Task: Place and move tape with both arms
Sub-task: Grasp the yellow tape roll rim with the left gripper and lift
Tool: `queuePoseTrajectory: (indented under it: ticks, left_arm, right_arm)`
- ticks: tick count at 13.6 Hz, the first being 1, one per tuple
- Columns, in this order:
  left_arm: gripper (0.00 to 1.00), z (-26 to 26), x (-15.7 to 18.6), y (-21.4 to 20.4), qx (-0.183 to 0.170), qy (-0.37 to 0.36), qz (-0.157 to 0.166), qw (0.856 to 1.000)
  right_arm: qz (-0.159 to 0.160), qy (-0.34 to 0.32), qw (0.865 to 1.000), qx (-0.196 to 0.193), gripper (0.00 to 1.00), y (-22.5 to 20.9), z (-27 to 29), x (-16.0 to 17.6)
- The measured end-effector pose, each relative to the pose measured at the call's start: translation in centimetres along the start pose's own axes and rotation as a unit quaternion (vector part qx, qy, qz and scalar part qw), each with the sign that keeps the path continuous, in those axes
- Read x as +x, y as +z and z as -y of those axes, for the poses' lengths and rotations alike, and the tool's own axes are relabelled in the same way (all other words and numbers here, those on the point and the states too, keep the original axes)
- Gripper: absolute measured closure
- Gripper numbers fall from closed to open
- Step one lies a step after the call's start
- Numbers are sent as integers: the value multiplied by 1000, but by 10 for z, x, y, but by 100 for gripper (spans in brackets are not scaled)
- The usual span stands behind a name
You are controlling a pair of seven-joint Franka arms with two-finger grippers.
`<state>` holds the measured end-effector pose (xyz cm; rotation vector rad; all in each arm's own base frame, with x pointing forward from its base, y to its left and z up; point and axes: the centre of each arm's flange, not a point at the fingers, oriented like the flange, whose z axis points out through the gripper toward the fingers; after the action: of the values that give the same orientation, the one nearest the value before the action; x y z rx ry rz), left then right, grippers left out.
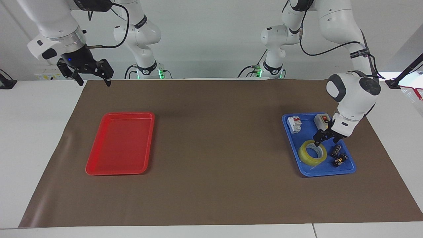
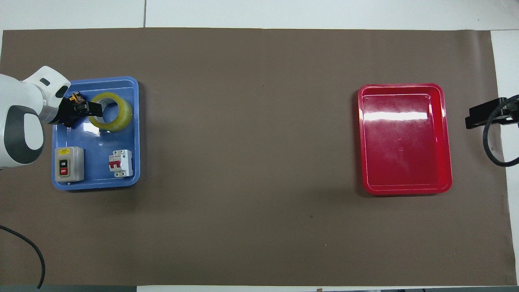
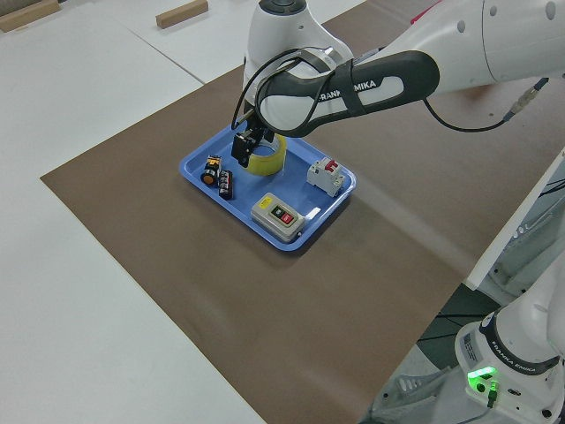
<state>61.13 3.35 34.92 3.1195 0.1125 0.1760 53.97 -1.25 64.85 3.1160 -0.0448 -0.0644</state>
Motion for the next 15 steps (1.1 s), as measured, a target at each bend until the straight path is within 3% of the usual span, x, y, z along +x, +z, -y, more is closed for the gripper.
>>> queuePoseTrajectory:
  ticks: [3, 4, 9, 12, 15]
  left_arm:
    - [4, 1, -9, 22, 1, 0, -4, 1000]
    - [11, 0, -10, 26, 1, 0, -4, 1000]
    - [74, -2, -7, 29, 0, 1, -15, 1000]
    - [78, 0, -5, 21, 0, -1, -13, 1000]
    - [78, -4, 5, -24, -1, -3, 13, 1000]
  right_arm:
    - [0, 0, 1000, 0, 0, 0, 0, 0]
    - [0, 0, 1000, 0, 0, 0, 0, 0]
    - [0, 0, 1000, 0, 0, 0, 0, 0]
    - [0, 0, 1000, 0, 0, 0, 0, 0]
    - [0, 0, 1000, 0, 0, 0, 0, 0]
